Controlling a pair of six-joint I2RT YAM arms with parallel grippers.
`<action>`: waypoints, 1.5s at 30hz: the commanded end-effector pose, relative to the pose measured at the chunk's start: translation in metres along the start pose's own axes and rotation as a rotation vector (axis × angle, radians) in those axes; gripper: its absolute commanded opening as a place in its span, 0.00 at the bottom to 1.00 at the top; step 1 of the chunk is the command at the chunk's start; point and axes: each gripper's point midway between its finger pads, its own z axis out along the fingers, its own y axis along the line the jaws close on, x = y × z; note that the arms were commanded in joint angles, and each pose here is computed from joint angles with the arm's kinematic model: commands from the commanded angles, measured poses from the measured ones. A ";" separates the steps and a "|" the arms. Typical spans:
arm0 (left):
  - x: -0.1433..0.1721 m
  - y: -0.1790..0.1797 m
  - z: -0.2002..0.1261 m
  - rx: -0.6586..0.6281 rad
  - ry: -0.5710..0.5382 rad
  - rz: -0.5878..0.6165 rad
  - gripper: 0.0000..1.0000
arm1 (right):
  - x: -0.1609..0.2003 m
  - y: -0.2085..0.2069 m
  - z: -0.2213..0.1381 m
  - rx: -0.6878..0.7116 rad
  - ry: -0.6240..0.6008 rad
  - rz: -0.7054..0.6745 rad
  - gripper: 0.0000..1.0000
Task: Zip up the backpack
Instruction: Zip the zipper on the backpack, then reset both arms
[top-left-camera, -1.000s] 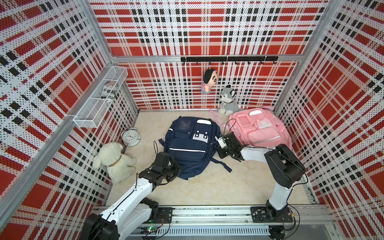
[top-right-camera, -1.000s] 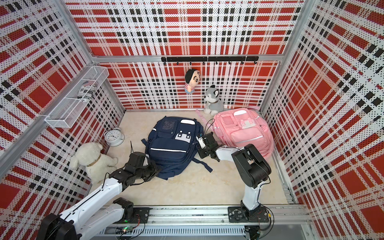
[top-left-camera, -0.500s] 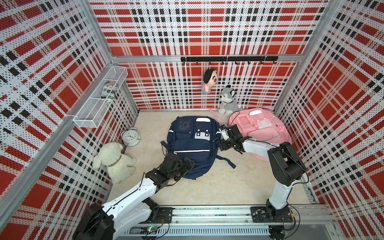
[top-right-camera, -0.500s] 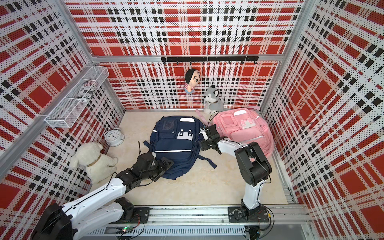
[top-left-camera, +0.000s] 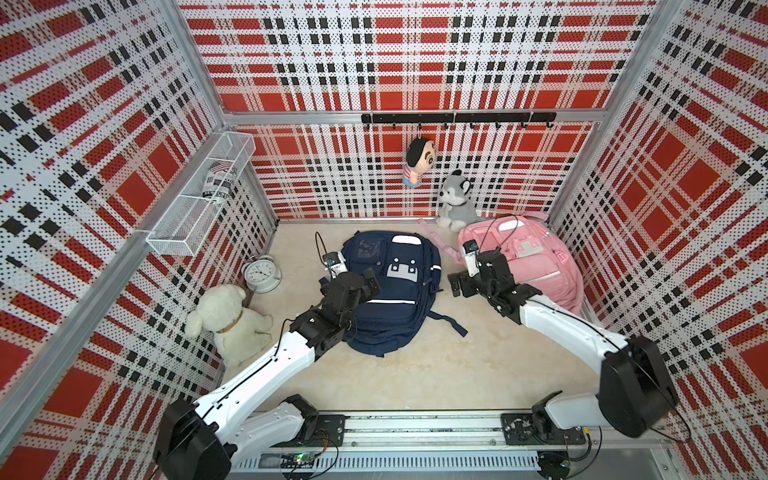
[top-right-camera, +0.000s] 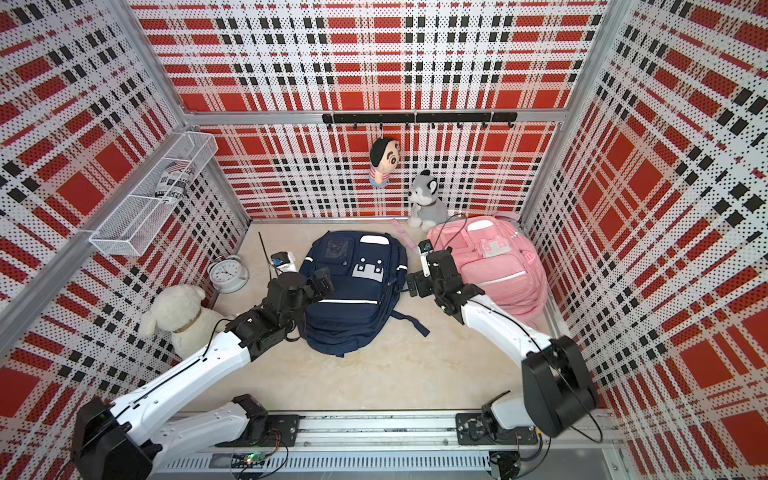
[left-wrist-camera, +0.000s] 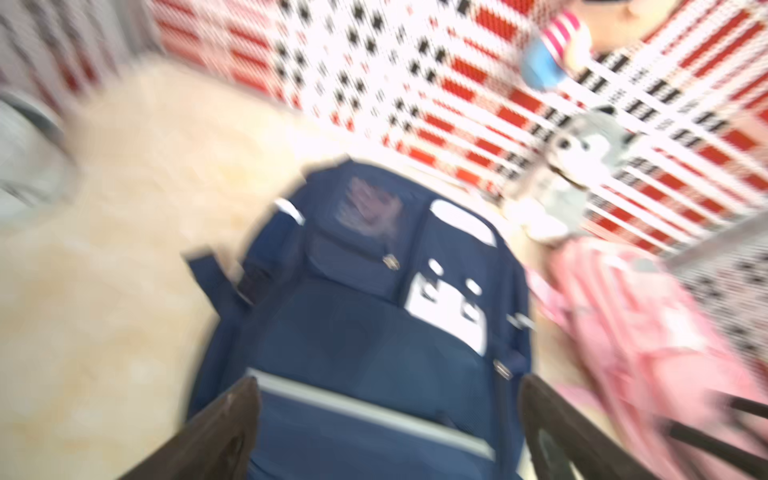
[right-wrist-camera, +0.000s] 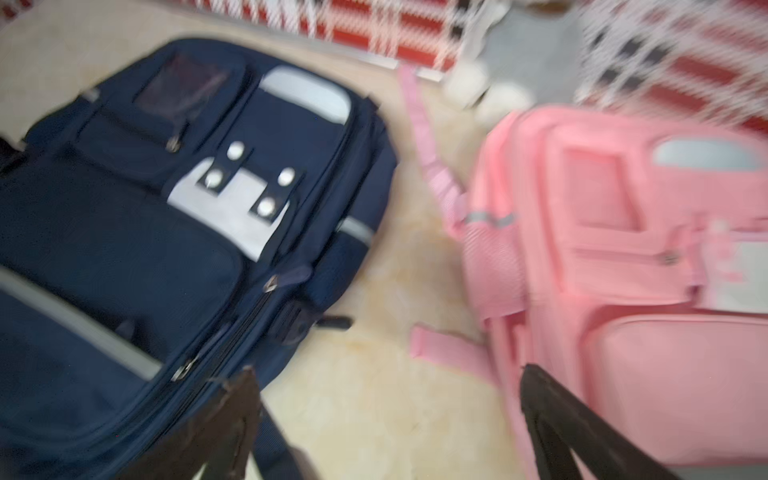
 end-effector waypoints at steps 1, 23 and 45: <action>-0.024 0.044 0.012 -0.229 -0.158 0.171 0.98 | -0.002 -0.064 -0.005 0.285 -0.100 0.022 1.00; -0.024 0.121 0.012 -0.203 -0.412 0.133 0.98 | 0.086 -0.075 0.043 0.003 0.122 0.408 0.66; 0.004 0.153 0.054 -0.020 -0.503 0.144 0.98 | 0.013 -0.125 -0.054 0.337 -0.564 0.081 1.00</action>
